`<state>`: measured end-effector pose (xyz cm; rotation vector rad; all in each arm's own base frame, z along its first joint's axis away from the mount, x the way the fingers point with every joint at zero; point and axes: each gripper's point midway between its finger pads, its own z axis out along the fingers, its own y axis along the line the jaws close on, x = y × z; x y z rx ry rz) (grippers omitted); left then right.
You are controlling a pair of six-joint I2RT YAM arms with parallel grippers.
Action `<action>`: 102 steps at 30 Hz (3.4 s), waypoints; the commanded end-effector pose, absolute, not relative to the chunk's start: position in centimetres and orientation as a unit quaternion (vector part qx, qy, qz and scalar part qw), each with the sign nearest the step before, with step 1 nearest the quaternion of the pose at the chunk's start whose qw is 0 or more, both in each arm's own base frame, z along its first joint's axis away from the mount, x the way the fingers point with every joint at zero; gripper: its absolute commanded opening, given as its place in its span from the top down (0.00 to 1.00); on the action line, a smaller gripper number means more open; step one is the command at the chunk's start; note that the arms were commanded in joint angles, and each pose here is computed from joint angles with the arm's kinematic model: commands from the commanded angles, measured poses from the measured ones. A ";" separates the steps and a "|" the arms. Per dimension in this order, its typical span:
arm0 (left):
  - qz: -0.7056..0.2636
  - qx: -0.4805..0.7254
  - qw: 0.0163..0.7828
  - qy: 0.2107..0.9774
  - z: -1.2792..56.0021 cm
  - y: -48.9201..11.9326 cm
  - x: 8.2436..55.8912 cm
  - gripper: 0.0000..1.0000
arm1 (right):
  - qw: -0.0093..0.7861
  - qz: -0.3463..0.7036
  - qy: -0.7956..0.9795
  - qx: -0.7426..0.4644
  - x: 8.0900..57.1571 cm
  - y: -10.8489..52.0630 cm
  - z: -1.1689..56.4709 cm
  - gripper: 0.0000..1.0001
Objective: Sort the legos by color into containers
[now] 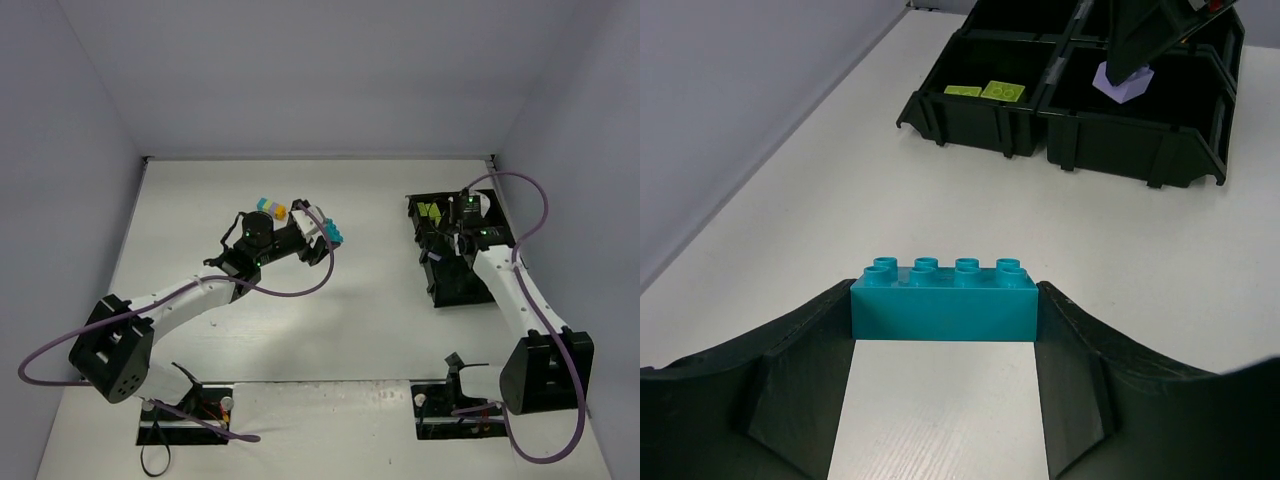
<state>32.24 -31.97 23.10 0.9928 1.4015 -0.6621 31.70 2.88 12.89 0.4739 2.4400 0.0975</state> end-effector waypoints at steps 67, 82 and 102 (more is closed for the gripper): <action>-0.282 0.363 0.685 0.565 30.2 -32.8 33.3 0.30 | 0.401 0.341 0.840 -0.133 36.6 22.1 23.8 1.00; -0.136 0.058 0.583 0.799 24.6 -21.4 35.2 0.15 | 0.461 -0.093 0.817 0.334 44.9 -9.4 20.2 0.99; -0.074 -0.120 0.466 0.874 20.1 -16.2 37.8 0.15 | 0.423 -0.109 0.835 0.334 51.2 -14.7 15.3 0.35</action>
